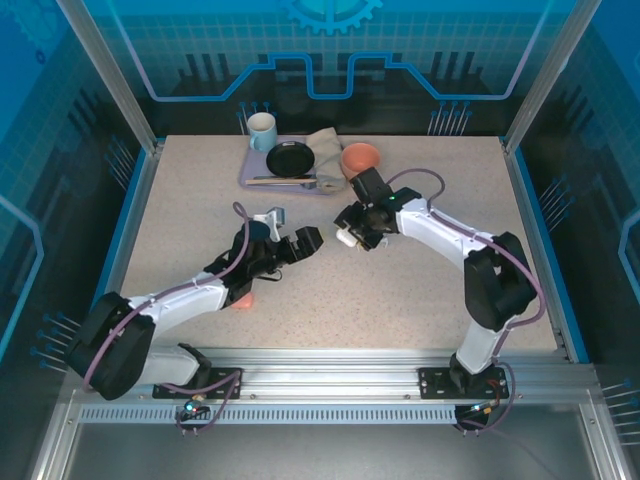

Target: Insert the wireless bluetooth earbuds into the charging case

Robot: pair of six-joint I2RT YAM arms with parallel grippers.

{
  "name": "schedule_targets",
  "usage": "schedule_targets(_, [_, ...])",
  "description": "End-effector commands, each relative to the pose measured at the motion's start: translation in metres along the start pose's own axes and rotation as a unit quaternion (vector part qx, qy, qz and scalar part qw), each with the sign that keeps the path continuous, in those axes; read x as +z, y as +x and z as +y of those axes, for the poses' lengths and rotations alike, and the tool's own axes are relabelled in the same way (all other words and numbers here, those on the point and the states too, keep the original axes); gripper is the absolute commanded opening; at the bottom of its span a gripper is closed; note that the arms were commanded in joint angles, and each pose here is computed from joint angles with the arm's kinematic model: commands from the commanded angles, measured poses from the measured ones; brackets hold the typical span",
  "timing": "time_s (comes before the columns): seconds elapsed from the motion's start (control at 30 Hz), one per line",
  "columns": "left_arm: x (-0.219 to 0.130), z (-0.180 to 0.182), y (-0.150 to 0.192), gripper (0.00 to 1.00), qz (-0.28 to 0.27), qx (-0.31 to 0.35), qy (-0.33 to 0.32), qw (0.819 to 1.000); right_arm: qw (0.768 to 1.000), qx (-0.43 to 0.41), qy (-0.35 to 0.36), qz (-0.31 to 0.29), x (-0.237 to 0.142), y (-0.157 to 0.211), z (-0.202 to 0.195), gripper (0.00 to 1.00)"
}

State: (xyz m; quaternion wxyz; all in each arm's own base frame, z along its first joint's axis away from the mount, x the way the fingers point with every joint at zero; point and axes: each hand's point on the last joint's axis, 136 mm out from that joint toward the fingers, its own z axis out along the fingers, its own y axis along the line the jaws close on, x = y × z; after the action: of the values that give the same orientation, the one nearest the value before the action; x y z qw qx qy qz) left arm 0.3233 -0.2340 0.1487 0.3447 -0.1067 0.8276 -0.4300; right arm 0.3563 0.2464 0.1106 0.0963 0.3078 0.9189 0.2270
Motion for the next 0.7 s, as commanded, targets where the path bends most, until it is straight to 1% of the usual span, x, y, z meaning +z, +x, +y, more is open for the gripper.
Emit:
schedule_targets(0.0, [0.010, -0.018, -0.004, 0.98, -0.012, 0.002, 0.045, 0.999, 0.998, 0.049, -0.034, 0.012, -0.002, 0.003, 0.027, 0.55])
schedule_targets(0.23, [0.026, -0.018, 0.001, 0.91, -0.013, 0.008, 0.049, 0.999, 0.995, 0.083, -0.048, 0.014, -0.002, 0.002, 0.043, 0.55])
schedule_targets(0.5, [0.042, -0.027, -0.002, 0.75, -0.019, 0.015, 0.055, 0.998, 0.995, 0.081, -0.057, 0.018, -0.007, 0.007, 0.056, 0.55])
schedule_targets(0.67, [0.050, -0.028, -0.011, 0.68, -0.034, 0.014, 0.051, 0.998, 0.995, 0.080, -0.060, 0.022, -0.009, 0.011, 0.057, 0.55])
